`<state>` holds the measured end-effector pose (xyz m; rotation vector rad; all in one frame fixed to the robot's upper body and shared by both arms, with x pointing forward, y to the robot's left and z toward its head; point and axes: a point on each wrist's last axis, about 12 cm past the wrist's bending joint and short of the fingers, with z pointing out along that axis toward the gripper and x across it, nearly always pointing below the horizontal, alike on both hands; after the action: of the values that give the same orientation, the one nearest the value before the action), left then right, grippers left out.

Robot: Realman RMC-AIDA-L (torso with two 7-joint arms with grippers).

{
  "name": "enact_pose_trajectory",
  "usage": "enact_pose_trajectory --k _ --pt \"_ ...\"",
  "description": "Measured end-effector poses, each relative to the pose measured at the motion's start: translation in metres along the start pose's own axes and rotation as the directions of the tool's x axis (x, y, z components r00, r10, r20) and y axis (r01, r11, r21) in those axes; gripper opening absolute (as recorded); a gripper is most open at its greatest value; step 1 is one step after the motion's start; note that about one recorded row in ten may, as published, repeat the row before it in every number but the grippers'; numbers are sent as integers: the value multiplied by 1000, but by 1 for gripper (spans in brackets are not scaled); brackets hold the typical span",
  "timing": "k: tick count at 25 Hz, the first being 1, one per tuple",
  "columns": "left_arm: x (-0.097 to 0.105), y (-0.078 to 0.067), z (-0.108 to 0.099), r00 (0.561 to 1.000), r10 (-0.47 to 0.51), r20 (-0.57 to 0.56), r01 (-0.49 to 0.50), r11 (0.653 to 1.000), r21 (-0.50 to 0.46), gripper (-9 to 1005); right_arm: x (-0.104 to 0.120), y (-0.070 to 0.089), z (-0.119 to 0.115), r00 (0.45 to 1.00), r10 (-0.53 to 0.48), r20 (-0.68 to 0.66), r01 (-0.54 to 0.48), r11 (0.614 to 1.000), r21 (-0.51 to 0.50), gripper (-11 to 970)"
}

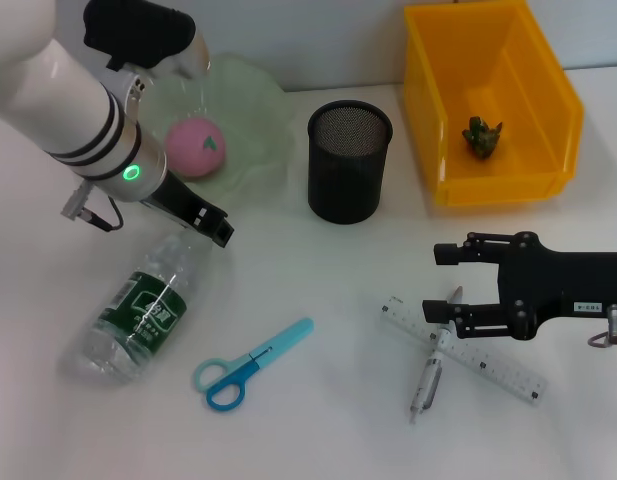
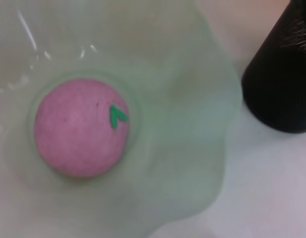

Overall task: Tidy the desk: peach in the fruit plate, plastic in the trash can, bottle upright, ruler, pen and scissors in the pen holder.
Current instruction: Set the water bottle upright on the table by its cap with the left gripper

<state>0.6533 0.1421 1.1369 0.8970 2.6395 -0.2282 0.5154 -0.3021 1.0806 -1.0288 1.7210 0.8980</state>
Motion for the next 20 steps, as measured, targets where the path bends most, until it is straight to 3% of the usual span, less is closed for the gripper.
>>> enact_pose_trajectory --k 20 --pt "-9 -7 -38 999 42 3 -42 997 62 438 -1 -2 1 1000 -3 -1 3 1000 9 762"
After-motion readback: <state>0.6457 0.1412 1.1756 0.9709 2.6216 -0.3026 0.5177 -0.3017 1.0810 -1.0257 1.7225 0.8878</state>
